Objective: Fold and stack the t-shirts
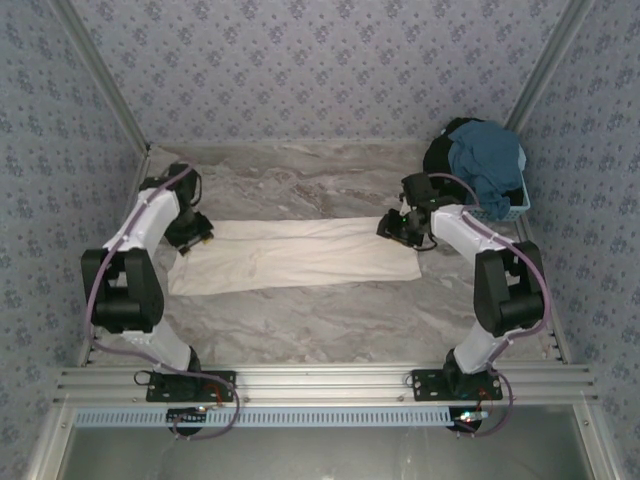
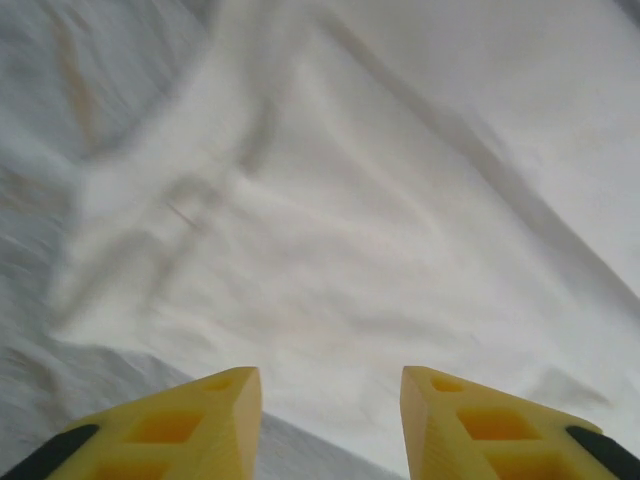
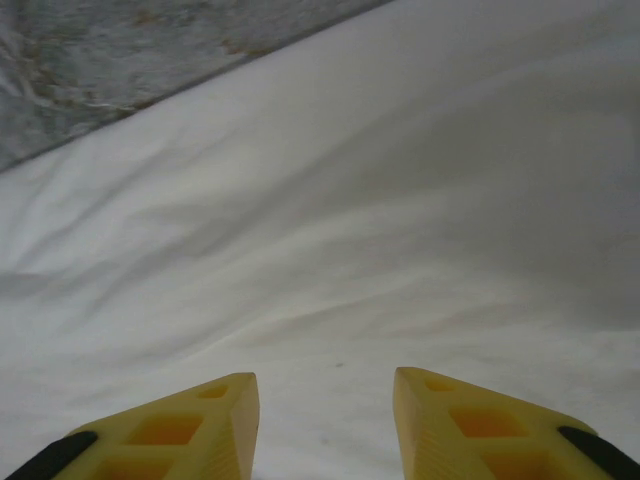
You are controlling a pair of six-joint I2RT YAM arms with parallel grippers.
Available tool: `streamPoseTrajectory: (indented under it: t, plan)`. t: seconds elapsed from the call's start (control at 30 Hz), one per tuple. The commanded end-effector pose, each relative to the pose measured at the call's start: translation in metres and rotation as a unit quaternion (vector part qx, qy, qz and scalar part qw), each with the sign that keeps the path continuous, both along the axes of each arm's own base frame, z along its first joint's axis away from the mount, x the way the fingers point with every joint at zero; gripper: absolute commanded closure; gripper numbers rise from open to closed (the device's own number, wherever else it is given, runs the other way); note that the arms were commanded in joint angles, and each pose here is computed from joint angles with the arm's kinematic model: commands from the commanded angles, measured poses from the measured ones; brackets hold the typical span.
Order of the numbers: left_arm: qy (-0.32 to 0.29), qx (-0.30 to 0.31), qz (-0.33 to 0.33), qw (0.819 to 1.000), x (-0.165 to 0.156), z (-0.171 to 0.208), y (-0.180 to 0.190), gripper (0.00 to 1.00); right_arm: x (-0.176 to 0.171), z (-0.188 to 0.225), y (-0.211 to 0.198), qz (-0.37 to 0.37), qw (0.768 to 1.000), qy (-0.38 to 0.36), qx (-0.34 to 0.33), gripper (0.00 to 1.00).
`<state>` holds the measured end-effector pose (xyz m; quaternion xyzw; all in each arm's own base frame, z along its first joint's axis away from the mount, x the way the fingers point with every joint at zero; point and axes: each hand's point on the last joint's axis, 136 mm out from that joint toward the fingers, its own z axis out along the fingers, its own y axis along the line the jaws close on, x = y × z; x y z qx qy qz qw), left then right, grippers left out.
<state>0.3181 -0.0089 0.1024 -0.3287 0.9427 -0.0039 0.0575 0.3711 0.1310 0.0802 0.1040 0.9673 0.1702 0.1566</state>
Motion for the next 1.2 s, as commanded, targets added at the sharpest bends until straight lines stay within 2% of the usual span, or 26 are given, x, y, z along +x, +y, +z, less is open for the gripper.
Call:
streamPoseTrajectory:
  t: [0.0,0.07,0.2,0.4,0.47,0.67,0.83,1.03,1.17]
  plan:
    - [0.014,-0.087,0.065,0.994,-0.004,-0.027,-0.034,0.62,0.016,-0.008,-0.013,0.016,0.998,0.009,-0.06,0.61]
    - [0.028,-0.098,0.078,0.992,-0.005,-0.039,-0.038,0.64,0.016,-0.022,-0.019,0.011,0.997,0.037,-0.074,0.63]
    - [0.054,-0.08,0.076,0.992,-0.006,-0.06,-0.033,0.68,0.011,-0.046,-0.03,0.004,0.99,0.093,-0.109,0.67]
    - [0.08,-0.078,0.062,0.992,0.011,-0.089,-0.035,0.8,-0.035,-0.067,-0.055,-0.042,0.971,0.176,-0.154,0.72]
    - [0.07,-0.089,0.05,0.992,0.031,-0.095,-0.041,0.83,-0.053,-0.066,-0.061,-0.066,0.969,0.188,-0.149,0.72]
    - [0.007,-0.115,-0.032,0.993,0.123,-0.097,-0.084,0.86,-0.115,-0.064,-0.057,-0.118,0.96,0.225,-0.117,0.7]
    - [-0.071,-0.158,-0.063,0.983,0.2,-0.084,-0.142,0.85,-0.167,-0.072,-0.037,-0.157,0.949,0.252,-0.104,0.69]
    - [-0.115,-0.202,-0.097,0.968,0.247,-0.079,-0.219,0.85,-0.21,-0.08,0.014,-0.166,0.946,0.268,-0.073,0.68]
    - [-0.147,-0.237,-0.107,0.954,0.266,-0.081,-0.259,0.84,-0.218,-0.088,0.054,-0.18,0.945,0.272,-0.022,0.67]
